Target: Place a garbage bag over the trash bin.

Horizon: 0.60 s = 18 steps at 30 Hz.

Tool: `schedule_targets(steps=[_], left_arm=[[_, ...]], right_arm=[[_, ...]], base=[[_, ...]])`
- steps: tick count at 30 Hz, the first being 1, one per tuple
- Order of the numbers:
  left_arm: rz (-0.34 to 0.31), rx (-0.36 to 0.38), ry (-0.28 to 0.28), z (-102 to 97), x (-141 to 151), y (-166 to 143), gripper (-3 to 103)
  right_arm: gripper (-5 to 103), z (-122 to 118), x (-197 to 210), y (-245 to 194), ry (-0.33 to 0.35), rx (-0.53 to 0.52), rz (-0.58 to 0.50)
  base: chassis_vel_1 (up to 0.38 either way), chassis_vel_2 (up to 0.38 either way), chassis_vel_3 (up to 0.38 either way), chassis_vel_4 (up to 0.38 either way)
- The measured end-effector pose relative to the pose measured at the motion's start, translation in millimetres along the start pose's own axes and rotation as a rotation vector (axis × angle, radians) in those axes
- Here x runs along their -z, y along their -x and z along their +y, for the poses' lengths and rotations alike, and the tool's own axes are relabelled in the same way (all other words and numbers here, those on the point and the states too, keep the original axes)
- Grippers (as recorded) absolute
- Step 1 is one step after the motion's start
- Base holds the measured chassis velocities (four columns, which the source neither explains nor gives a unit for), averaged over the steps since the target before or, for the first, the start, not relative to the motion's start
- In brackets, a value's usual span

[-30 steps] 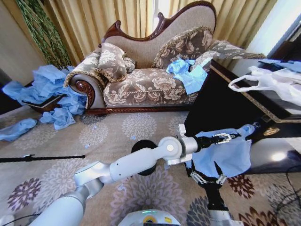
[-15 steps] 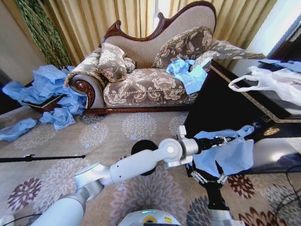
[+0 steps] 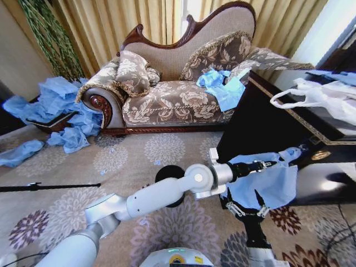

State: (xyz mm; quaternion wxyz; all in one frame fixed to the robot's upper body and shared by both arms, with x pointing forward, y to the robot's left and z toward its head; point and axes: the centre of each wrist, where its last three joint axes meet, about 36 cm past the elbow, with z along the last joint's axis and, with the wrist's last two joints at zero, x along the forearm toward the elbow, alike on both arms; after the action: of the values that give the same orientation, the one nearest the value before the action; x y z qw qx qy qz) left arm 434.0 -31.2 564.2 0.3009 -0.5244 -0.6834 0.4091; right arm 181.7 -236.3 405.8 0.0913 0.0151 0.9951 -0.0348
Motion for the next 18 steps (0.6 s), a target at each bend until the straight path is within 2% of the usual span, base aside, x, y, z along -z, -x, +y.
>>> schedule_targets(steps=[2,10,18], left_arm=[[-0.015,0.03,-0.005,9.6,-1.3,-7.8,0],[-0.044,0.058,0.005,17.1,3.7,-21.7,0],[-0.113,0.111,-0.017,28.6,16.2,-48.2,0]], right_arm=[[100,0.9,-1.4,0.0,0.003,0.0,0.003],[100,1.7,-1.1,0.6,0.002,0.009,0.001],[100,-1.6,3.2,1.5,-0.01,0.03,-0.019]], base=[[0.0,0.0,0.0,0.0],[0.0,0.0,0.0,0.0],[0.0,0.0,0.0,0.0]])
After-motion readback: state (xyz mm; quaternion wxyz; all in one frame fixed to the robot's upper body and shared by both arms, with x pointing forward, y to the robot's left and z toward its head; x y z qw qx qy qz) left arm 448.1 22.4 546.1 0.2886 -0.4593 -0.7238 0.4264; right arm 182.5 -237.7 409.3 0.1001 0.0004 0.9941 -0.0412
